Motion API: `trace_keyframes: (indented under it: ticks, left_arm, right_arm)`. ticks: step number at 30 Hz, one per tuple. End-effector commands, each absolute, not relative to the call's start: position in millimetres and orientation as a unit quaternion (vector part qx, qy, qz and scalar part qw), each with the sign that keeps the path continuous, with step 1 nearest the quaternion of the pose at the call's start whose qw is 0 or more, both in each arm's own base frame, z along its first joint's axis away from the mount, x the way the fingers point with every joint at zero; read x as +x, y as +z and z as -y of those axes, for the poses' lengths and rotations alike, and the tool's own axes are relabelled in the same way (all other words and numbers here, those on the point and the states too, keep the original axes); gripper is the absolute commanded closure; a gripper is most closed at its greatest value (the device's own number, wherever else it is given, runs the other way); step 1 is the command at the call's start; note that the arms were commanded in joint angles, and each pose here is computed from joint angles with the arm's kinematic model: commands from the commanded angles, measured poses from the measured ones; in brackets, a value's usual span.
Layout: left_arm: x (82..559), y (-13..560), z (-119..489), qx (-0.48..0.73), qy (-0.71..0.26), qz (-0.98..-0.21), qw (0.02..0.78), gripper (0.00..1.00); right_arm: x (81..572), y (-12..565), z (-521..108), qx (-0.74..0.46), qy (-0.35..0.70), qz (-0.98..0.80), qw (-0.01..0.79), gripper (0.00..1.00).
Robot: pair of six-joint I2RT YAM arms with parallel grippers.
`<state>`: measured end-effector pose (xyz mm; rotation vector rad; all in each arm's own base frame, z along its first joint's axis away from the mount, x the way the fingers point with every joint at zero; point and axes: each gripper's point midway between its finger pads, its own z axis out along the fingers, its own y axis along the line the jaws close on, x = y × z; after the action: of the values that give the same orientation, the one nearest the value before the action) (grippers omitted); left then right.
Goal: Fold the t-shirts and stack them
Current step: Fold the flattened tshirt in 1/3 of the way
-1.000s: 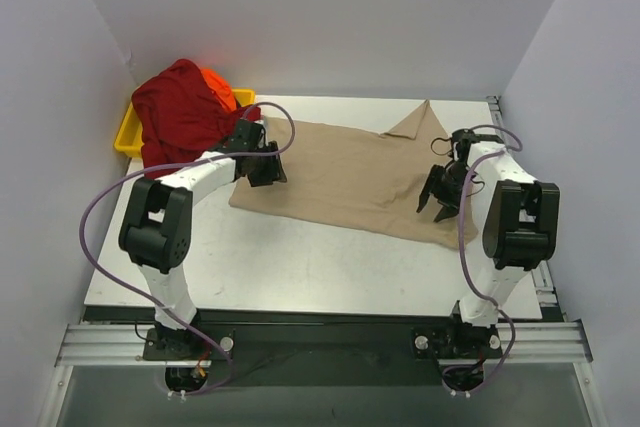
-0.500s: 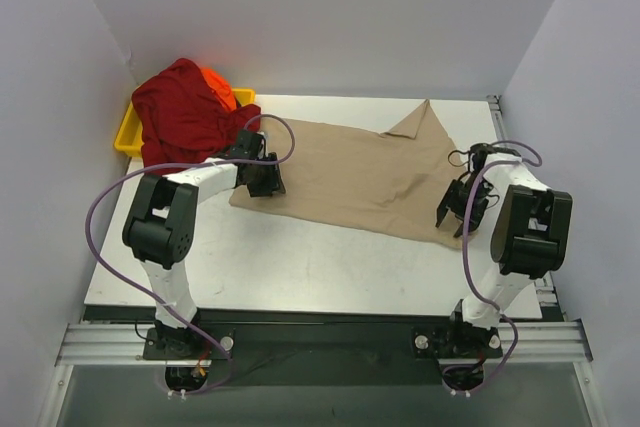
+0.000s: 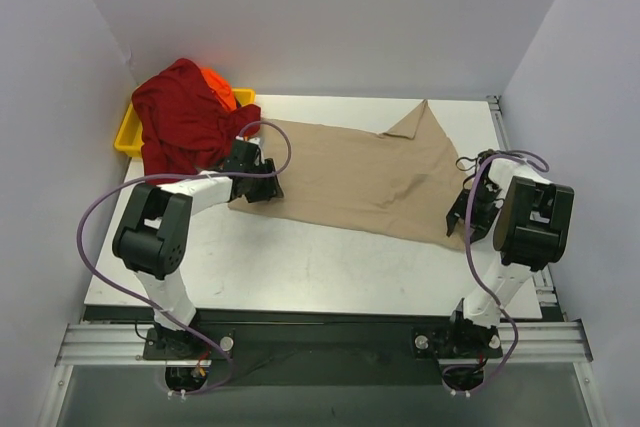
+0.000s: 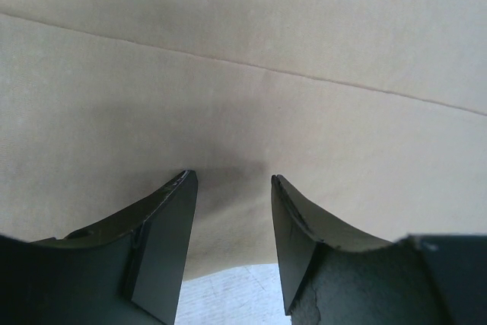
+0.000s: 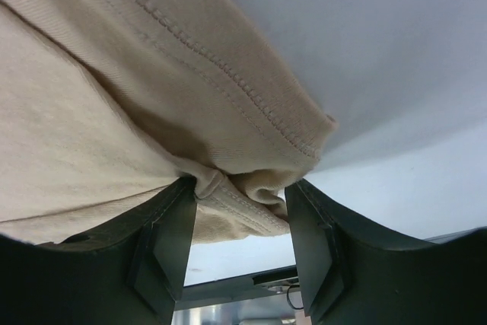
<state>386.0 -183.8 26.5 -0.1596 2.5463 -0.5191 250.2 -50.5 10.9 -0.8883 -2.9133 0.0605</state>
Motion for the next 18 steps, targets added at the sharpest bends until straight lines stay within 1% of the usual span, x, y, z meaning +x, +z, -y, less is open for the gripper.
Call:
trace_keyframes:
  ticks: [1,5,10,13,18]
  left_arm:
    - [337.4,-11.2,164.4,-0.066,-0.145,-0.968,0.195,0.45]
    - [318.6,-18.9,163.1,-0.072,-0.143,-0.97,0.181,0.45]
    - [294.2,-20.5,159.2,-0.072,-0.137,-0.973,0.17,0.45]
    - [278.3,-22.8,156.8,-0.071,-0.13,-0.976,0.156,0.45]
    - [254.9,-22.3,155.2,-0.07,-0.122,-0.98,0.139,0.45]
  right_arm:
    - [241.0,15.0,56.6,-0.282,0.041,0.956,0.071,0.5]
    - [233.0,11.9,58.1,-0.28,0.05,0.955,0.088,0.53]
    - [219.5,21.5,72.7,-0.269,0.096,0.953,0.102,0.53]
    - [208.4,27.1,79.7,-0.263,0.117,0.951,0.114,0.53]
    - [193.1,34.8,87.3,-0.264,0.138,0.947,0.122,0.49]
